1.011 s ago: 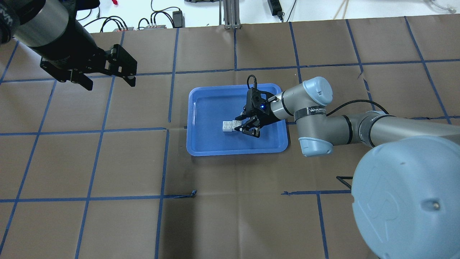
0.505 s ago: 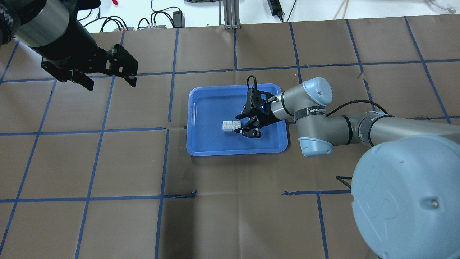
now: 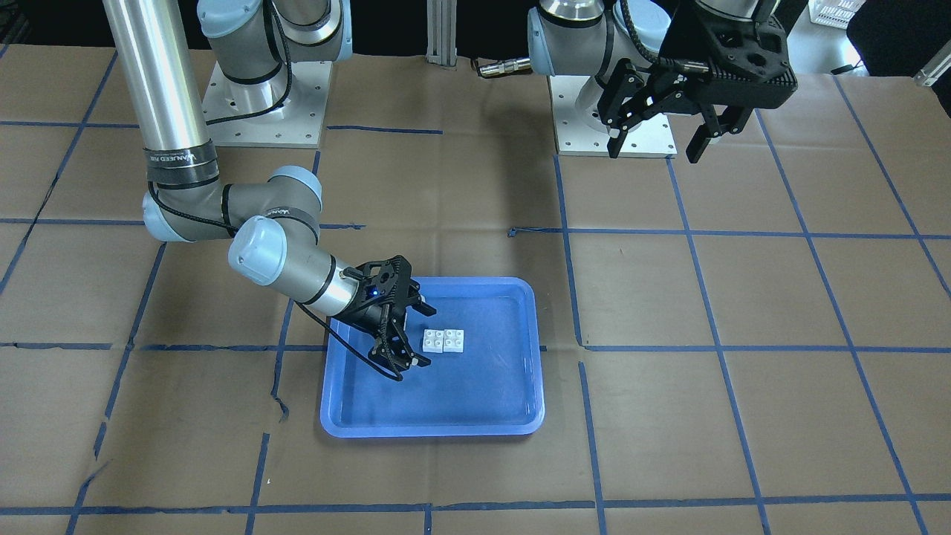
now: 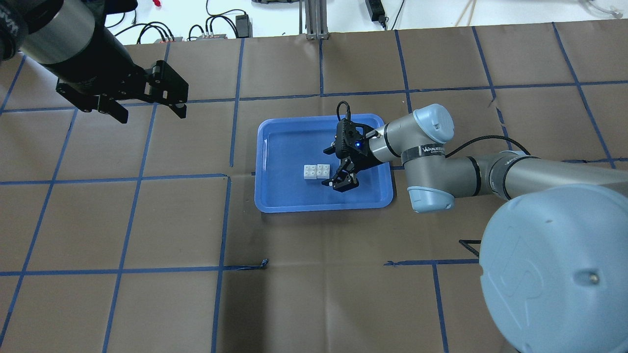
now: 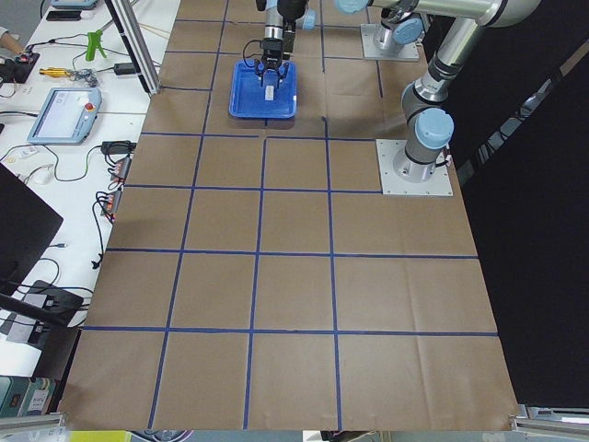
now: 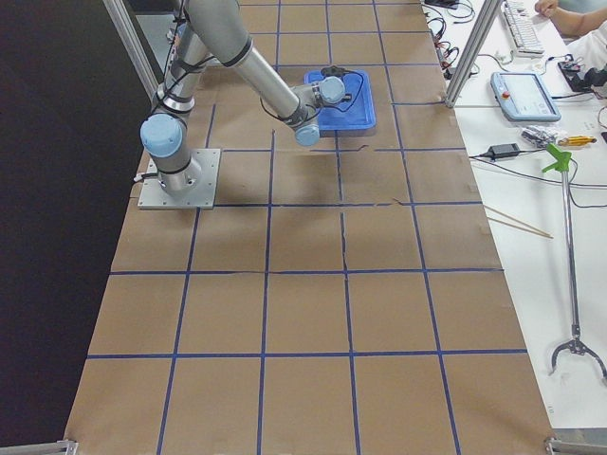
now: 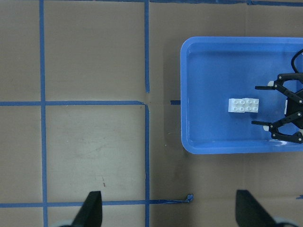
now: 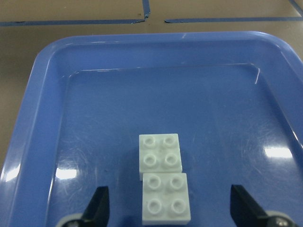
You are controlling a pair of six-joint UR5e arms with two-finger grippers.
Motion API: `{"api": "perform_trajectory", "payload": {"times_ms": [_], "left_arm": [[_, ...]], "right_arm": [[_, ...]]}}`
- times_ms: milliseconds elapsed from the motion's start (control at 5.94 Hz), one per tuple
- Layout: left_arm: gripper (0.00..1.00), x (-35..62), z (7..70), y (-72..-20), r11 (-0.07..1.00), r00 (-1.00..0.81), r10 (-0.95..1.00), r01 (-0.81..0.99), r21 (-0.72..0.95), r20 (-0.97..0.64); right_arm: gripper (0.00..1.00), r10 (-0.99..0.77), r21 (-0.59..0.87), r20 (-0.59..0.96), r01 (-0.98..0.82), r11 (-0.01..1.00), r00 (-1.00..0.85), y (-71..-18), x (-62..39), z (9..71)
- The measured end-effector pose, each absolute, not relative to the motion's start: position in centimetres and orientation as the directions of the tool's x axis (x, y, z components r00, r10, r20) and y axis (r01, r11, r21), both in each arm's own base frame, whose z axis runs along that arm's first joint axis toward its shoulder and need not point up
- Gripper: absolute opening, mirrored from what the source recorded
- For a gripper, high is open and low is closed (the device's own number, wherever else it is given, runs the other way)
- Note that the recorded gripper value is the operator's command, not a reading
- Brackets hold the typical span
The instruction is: Assemble white blocks and place on blue tray
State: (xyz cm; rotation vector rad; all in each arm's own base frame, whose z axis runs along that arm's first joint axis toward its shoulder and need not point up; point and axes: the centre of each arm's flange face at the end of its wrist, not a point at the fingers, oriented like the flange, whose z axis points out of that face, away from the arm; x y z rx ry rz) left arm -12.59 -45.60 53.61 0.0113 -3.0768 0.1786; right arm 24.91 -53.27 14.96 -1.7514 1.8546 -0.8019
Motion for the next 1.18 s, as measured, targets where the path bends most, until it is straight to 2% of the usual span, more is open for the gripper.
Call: {"api": "perform_trajectory", "payload": {"times_ms": [674,1179], "left_arm": [[0.99,-12.6,53.6,-45.6,0.993,-0.998,-0.004,-0.011,-0.115,0.060],[0.99,-12.6,53.6,-45.6,0.993,-0.998,-0.003,-0.010,-0.115,0.061]], "right_arm": [[1.00,-0.981,-0.632,0.023,-0.764,0.134,-0.192,-55.1,24.1,19.0],[1.00,-0.964,-0.424,-0.032,-0.870,0.252,-0.263,-56.8,21.1,27.7]]}}
